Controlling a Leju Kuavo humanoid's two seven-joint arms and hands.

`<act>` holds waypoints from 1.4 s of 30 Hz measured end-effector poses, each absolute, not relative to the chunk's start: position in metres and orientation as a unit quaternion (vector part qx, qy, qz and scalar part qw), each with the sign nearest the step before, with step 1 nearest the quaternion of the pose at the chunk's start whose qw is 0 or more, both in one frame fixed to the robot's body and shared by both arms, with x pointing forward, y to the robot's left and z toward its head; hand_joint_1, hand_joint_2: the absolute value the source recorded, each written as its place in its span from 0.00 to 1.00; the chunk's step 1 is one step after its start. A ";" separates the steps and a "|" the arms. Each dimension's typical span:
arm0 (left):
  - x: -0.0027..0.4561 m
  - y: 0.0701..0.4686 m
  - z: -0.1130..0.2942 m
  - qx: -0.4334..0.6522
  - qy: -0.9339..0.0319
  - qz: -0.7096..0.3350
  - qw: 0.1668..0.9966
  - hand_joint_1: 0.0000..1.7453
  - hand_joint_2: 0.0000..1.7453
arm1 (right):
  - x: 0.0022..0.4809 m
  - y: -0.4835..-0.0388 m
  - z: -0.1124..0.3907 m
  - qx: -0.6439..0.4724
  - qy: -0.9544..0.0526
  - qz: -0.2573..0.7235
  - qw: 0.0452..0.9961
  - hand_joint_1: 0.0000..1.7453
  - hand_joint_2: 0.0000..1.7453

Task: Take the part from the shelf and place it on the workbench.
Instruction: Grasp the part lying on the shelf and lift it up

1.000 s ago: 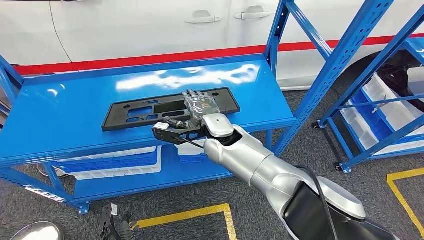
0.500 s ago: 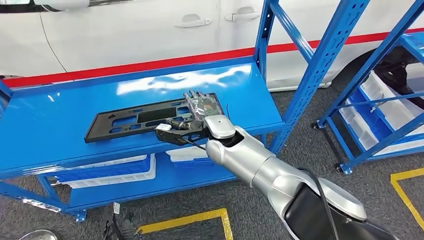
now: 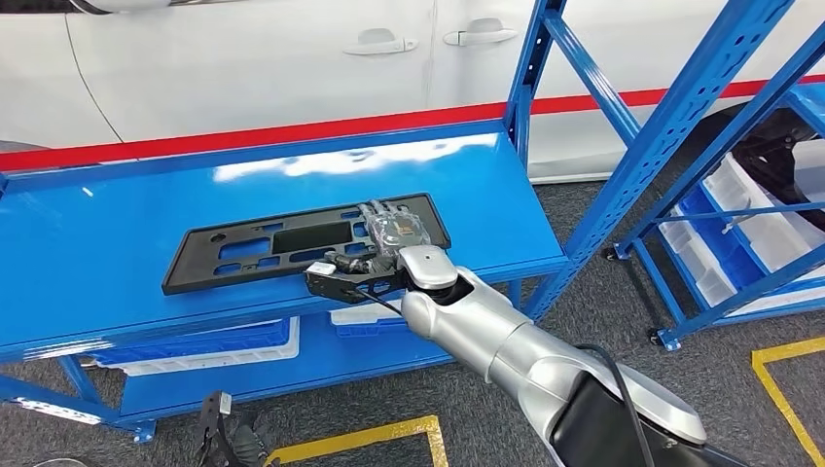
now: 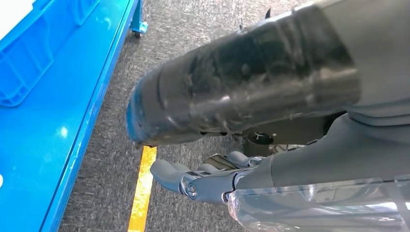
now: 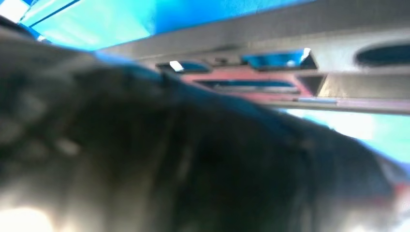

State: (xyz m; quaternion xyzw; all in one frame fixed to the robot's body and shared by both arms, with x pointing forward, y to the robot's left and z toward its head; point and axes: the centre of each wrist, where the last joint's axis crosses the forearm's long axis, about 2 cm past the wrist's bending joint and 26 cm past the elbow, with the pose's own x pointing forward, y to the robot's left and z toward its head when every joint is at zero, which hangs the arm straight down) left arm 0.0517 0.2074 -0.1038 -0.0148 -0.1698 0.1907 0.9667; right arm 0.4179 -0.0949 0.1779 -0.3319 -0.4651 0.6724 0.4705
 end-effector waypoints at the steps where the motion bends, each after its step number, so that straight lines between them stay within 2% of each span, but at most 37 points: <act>1: 0.051 0.207 -0.104 -0.015 -0.169 0.191 0.967 0.00 0.00 | 0.416 -0.096 0.174 -0.330 -0.462 0.674 0.473 0.00 0.00; 30: 0.054 0.207 -0.103 -0.018 -0.175 0.193 0.965 0.00 0.00 | 0.407 -0.109 0.149 -0.319 -0.435 0.687 0.487 0.00 0.00; 34: 0.054 0.207 -0.104 -0.017 -0.175 0.193 0.965 0.00 0.00 | 0.402 -0.113 0.139 -0.313 -0.423 0.691 0.494 0.00 1.00; 38: 0.054 0.207 -0.103 -0.016 -0.175 0.193 0.965 0.00 0.00 | 0.401 -0.115 0.136 -0.309 -0.419 0.694 0.496 0.00 1.00; 39: 0.054 0.206 -0.103 -0.016 -0.175 0.193 0.965 0.00 0.00 | 0.401 -0.115 0.136 -0.308 -0.418 0.696 0.497 0.06 1.00; 42: 0.054 0.204 -0.103 -0.017 -0.175 0.194 0.965 0.00 0.00 | 0.401 -0.115 0.136 -0.304 -0.420 0.696 0.497 0.81 1.00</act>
